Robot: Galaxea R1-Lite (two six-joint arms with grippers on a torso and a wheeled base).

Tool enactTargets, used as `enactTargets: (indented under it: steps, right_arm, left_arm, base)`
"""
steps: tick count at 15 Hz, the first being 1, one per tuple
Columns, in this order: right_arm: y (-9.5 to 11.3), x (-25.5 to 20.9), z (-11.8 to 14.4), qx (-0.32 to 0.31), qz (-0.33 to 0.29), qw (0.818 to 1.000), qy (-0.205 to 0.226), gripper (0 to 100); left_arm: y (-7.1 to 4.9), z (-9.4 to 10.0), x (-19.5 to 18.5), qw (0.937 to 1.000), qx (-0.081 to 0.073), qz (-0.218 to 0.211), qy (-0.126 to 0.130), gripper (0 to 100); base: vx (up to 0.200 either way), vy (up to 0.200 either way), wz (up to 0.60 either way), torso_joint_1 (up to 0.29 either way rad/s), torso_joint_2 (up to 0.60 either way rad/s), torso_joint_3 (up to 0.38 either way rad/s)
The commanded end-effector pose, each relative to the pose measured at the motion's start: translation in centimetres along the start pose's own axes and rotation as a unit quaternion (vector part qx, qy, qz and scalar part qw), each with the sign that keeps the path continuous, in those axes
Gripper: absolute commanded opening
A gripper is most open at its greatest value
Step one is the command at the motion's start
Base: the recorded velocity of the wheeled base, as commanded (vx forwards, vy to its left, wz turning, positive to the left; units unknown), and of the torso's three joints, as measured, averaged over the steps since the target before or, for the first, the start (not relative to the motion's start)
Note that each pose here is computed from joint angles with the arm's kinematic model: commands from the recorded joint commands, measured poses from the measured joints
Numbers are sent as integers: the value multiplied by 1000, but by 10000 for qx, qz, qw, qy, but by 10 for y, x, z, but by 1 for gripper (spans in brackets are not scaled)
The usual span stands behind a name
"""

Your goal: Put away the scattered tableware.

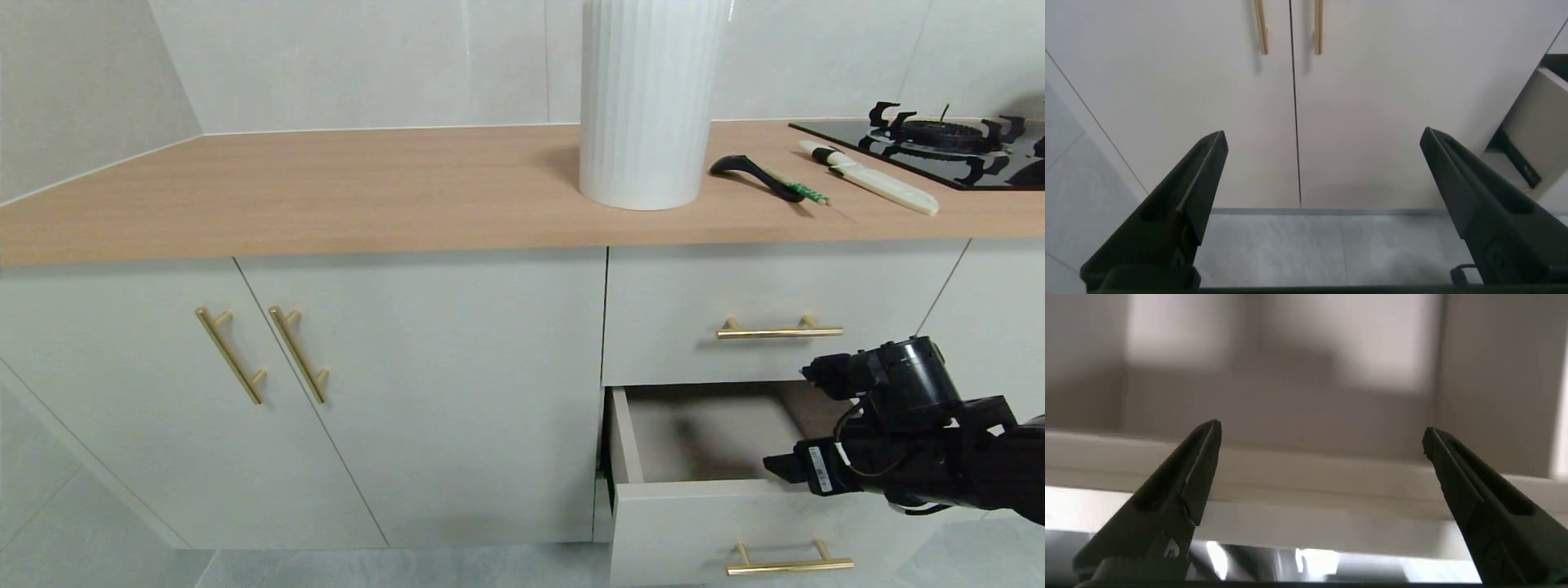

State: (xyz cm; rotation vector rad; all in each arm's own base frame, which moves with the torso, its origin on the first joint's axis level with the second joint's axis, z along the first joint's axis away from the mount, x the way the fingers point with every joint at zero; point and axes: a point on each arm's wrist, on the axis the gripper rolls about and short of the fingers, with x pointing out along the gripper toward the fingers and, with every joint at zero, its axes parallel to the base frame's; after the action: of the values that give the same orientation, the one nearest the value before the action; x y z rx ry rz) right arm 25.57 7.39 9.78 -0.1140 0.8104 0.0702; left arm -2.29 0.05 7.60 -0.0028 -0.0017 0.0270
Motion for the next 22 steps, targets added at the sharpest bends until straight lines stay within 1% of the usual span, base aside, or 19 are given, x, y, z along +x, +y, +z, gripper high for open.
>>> enactTargets:
  steps: [1,3,4,7,13,15,18,19,20,22]
  right_arm:
    - [-2,-25,7,2,101,9999,-68,100]
    - [0,-34,5,-129,151,9991,375,100]
    - [1,-34,4,-158,171,9987,449,100]
    - [3,-33,4,-164,197,9985,479,100]
    - [12,-12,-3,-310,211,9957,851,100]
    - [14,-13,-7,-385,242,9945,944,100]
    - [14,-19,-18,-574,207,9862,1538,100]
    - [15,-21,-21,-647,214,9837,1666,100]
    - [15,-21,-21,-647,214,9837,1666,100]
    - [22,-28,-28,-856,263,9767,1952,100]
  left_arm:
    - [0,0,0,10000,-1,3,8,100]
    - [0,0,0,10000,-1,3,8,100]
    - [0,0,0,10000,-1,3,8,100]
    - [0,0,0,10000,-1,3,8,100]
    - [0,0,0,10000,-1,3,8,100]
    - [0,0,0,10000,-1,3,8,100]
    - [0,0,0,10000,-1,3,8,100]
    - [0,0,0,10000,-1,3,8,100]
    - [0,0,0,10000,-1,3,8,100]
    - [0,0,0,10000,-1,3,8,100]
  base:
    - [0,0,0,0,0,0]
    - [0,0,0,0,0,0]
    - [0,0,0,0,0,0]
    - [0,0,0,0,0,0]
    - [0,0,0,0,0,0]
    - [0,0,0,0,0,0]
    - [0,0,0,0,0,0]
    - [0,0,0,0,0,0]
    - [0,0,0,0,0,0]
    - [0,0,0,0,0,0]
